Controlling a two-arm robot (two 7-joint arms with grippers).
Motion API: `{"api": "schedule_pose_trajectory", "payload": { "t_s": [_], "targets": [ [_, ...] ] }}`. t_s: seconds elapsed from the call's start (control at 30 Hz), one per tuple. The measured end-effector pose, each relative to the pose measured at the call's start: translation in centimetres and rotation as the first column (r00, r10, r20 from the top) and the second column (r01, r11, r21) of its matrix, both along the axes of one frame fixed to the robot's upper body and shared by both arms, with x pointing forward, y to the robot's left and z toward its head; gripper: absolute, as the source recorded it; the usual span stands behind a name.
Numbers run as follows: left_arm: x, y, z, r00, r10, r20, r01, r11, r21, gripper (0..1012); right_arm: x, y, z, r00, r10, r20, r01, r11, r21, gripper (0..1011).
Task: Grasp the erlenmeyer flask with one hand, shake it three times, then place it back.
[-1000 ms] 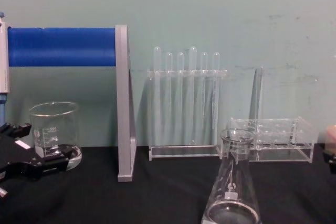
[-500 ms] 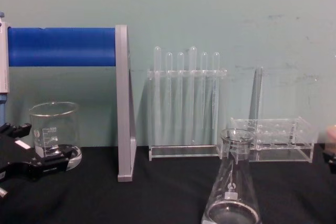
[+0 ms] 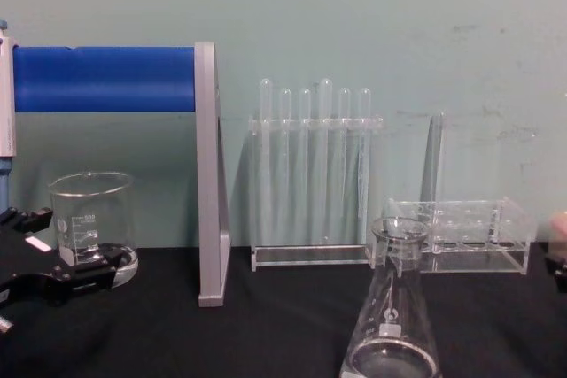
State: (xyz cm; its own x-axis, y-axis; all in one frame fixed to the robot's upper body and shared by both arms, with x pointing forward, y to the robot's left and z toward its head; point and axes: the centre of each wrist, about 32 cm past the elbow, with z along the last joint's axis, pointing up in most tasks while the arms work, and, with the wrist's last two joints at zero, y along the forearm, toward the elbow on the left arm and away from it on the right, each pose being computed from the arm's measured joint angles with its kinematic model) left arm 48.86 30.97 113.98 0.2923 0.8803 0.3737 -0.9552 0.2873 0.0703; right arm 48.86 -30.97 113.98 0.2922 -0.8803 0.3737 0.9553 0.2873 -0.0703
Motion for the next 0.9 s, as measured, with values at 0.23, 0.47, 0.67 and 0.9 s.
{"api": "schedule_pose_trajectory", "payload": {
  "t_s": [0.23,0.47,0.67,0.9],
  "targets": [
    [0.00,0.00,0.00,1.0000,0.000,0.000,0.000,1.0000,0.000,1001,0.0,0.0,0.0,1.000,0.000,0.000,0.000,1.000,0.000,1000],
    [0.00,0.00,0.00,1.0000,0.000,0.000,0.000,1.0000,0.000,1001,0.0,0.0,0.0,1.000,0.000,0.000,0.000,1.000,0.000,1000],
    [0.00,0.00,0.00,1.0000,0.000,0.000,0.000,1.0000,0.000,1001,-0.3,-0.2,0.1,1.000,0.011,-0.006,-0.011,1.000,0.010,1000],
    [0.00,0.00,0.00,1.0000,0.000,0.000,0.000,1.0000,0.000,1001,-1.6,-0.6,0.5,0.999,0.045,-0.020,-0.044,0.999,0.021,1000]
  ]
}}
